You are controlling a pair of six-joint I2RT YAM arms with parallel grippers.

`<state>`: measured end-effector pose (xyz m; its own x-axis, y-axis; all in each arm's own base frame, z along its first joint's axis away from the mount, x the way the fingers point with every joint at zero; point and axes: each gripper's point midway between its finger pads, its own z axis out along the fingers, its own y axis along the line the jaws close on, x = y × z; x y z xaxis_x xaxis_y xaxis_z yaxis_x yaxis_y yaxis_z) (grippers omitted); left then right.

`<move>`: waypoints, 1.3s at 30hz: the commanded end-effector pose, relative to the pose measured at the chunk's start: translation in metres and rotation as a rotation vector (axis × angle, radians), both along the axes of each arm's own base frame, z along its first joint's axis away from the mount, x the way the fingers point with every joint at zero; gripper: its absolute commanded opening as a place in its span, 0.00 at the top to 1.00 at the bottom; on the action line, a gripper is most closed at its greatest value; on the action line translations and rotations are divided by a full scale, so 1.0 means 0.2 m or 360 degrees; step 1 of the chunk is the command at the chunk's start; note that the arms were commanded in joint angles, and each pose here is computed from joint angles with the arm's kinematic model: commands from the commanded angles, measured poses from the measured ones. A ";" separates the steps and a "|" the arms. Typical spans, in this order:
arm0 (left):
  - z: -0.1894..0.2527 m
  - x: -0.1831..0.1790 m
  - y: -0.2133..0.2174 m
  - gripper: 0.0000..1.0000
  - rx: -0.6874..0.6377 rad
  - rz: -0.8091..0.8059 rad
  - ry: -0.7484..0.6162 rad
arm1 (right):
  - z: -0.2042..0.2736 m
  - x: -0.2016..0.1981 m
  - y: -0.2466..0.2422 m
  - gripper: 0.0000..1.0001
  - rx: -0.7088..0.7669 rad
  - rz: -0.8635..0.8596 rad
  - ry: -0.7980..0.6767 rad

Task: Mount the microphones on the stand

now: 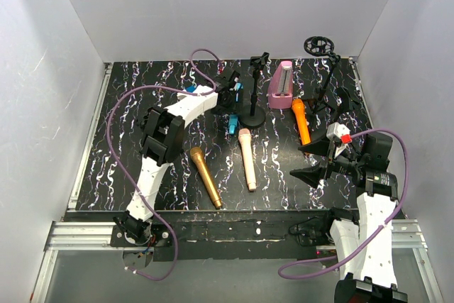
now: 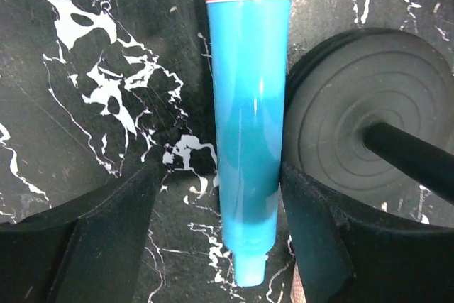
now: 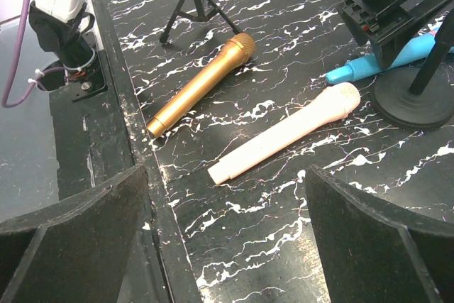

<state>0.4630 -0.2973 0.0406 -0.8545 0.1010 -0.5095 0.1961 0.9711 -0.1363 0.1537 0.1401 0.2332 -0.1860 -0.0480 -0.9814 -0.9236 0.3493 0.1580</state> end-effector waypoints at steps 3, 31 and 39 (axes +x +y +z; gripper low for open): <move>0.01 0.08 0.01 0.34 0.0135 0.0033 -0.0116 | 0.05 -0.01 0.01 0.02 -0.0015 0.0022 -0.0078; 1.14 -0.28 0.32 1.00 -0.0277 0.0194 -0.0786 | 0.21 -0.04 0.02 0.02 -0.0110 0.0130 0.0092; 1.82 -0.78 0.39 1.00 -0.1180 0.0147 -0.1258 | 0.43 -0.16 0.13 0.04 -0.0306 0.0338 0.0303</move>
